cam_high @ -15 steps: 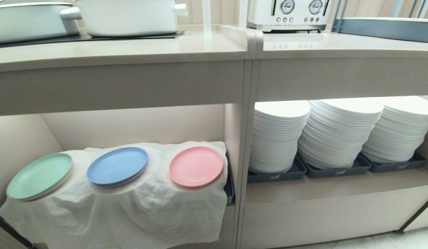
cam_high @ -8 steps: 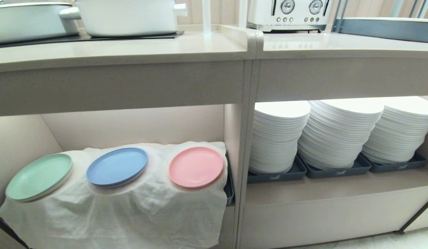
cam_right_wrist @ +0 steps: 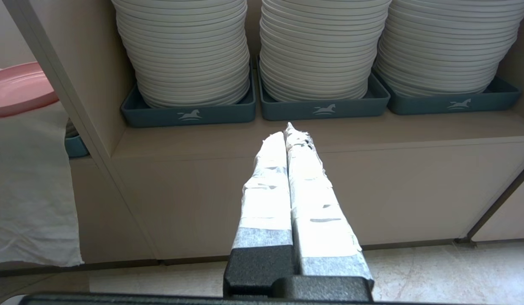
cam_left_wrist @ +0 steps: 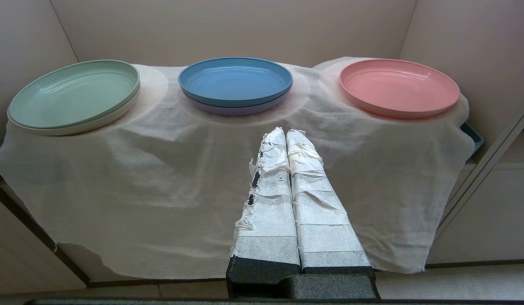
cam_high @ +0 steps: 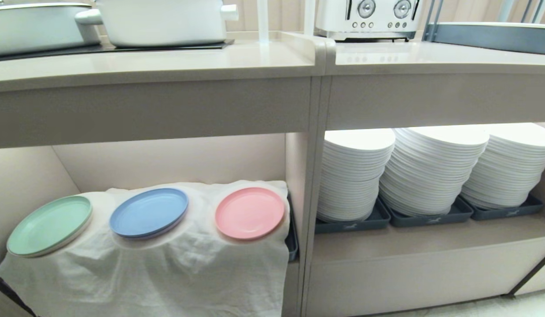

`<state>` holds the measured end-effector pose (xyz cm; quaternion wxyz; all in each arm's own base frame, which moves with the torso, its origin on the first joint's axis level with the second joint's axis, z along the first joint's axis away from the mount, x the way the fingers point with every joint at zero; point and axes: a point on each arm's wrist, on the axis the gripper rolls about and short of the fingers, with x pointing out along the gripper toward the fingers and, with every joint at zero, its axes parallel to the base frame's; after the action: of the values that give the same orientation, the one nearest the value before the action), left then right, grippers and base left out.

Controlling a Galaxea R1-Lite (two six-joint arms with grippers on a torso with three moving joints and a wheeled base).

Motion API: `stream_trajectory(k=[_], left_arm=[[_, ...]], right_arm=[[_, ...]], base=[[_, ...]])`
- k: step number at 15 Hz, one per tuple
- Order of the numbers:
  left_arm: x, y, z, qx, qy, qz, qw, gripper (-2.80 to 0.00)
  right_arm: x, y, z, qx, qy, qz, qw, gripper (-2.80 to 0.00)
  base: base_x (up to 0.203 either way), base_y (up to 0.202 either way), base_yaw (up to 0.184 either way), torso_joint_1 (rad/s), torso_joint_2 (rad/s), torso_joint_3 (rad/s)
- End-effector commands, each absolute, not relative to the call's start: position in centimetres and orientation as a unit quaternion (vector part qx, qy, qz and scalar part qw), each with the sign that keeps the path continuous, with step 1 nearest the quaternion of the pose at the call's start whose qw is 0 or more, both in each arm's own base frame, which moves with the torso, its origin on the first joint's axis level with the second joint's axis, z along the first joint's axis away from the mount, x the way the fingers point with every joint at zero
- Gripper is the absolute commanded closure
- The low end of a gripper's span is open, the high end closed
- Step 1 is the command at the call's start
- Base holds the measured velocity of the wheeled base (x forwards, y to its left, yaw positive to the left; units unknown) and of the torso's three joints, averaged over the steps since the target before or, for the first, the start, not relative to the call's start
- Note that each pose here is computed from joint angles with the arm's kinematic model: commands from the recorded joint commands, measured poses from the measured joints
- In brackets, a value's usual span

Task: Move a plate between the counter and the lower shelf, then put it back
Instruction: Pick up the plate in the cupboard

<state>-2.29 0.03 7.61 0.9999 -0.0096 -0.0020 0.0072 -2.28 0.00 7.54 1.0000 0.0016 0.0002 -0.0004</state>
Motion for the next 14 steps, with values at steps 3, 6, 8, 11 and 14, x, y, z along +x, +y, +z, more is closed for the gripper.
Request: stream_trajectory(k=[3,6,8,11,14], left_arm=[[-2.27,0.03,7.58,-0.010,-0.001,0.008,1.000,0.00],[-2.28,0.03,7.61,-0.010,-0.001,0.008,1.000,0.00],[-2.27,0.03,7.58,-0.010,-0.001,0.008,1.000,0.00],[-2.28,0.03,7.62,-0.010,-0.002,0.008,1.000,0.00],[-2.28,0.03,7.62,-0.010,-0.002,0.008,1.000,0.00]], right_arm=[[-2.28,0.00,7.53,0.002,0.001,0.000,1.000,0.00],[-2.28,0.00,7.53,0.002,0.001,0.000,1.000,0.00],[-2.28,0.00,7.54,0.002,0.000,0.000,1.000,0.00],[-2.28,0.00,7.54,0.002,0.000,0.000,1.000,0.00],[-2.28,0.00,7.55,0.002,0.000,0.000,1.000,0.00]], base=[[0.000,0.000,0.000,0.000,0.00,0.000],[0.000,0.000,0.000,0.000,0.00,0.000],[0.000,0.000,0.000,0.000,0.00,0.000],[0.000,0.000,0.000,0.000,0.00,0.000],[0.000,0.000,0.000,0.000,0.00,0.000]])
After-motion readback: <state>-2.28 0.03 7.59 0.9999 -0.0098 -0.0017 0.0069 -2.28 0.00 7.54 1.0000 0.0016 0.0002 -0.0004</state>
